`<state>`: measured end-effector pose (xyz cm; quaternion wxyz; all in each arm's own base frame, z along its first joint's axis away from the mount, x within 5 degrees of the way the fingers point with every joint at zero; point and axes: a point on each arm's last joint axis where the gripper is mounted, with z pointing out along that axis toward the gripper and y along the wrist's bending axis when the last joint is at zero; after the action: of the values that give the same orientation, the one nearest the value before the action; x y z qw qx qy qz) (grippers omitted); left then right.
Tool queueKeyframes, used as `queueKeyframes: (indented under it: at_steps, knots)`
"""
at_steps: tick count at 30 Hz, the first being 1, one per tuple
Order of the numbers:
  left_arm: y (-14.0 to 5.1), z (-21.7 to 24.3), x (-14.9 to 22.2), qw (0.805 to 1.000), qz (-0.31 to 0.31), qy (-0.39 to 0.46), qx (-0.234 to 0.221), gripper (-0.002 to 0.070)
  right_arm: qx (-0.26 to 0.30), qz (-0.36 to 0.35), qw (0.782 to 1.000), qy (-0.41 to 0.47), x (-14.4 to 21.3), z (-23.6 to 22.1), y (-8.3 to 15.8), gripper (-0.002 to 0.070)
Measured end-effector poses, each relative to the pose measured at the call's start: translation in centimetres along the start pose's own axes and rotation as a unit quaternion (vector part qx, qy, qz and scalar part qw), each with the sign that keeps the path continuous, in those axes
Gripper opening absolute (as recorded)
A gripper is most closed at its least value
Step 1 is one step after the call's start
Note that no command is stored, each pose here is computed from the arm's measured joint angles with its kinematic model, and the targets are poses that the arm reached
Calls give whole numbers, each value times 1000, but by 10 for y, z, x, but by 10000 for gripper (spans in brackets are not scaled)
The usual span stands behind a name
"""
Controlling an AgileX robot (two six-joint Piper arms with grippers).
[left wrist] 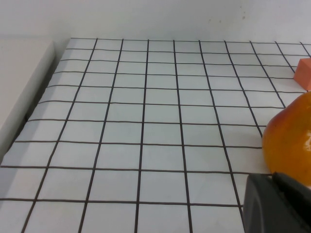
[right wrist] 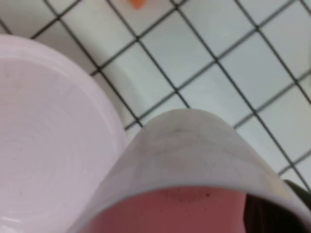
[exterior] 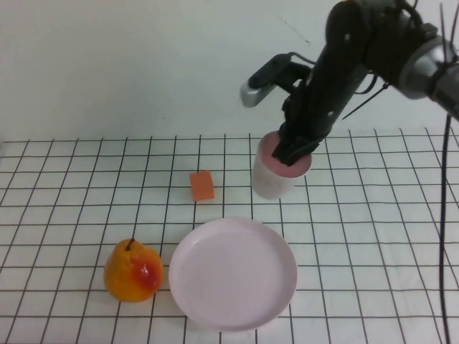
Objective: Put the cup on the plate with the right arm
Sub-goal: Place the cup on the plate
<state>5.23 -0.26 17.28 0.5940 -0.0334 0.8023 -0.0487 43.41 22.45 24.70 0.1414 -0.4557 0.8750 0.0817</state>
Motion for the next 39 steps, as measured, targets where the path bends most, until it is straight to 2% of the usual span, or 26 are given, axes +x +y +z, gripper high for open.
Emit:
queueKeyframes:
  at_steps: [6,11,25,39]
  knots:
    - [0,0,0,1000,0,0,0,-4,-16,-54,998,12,-20,12,53,23]
    - [0,0,0,1000,0,0,0,-4,-38,-73,995,50,-15,34,79,23]
    - [0,0,0,1000,0,0,0,-4,-79,-58,993,71,-7,57,87,23]
    - [0,0,0,1000,0,0,0,-4,-90,-88,989,79,-5,71,88,22]
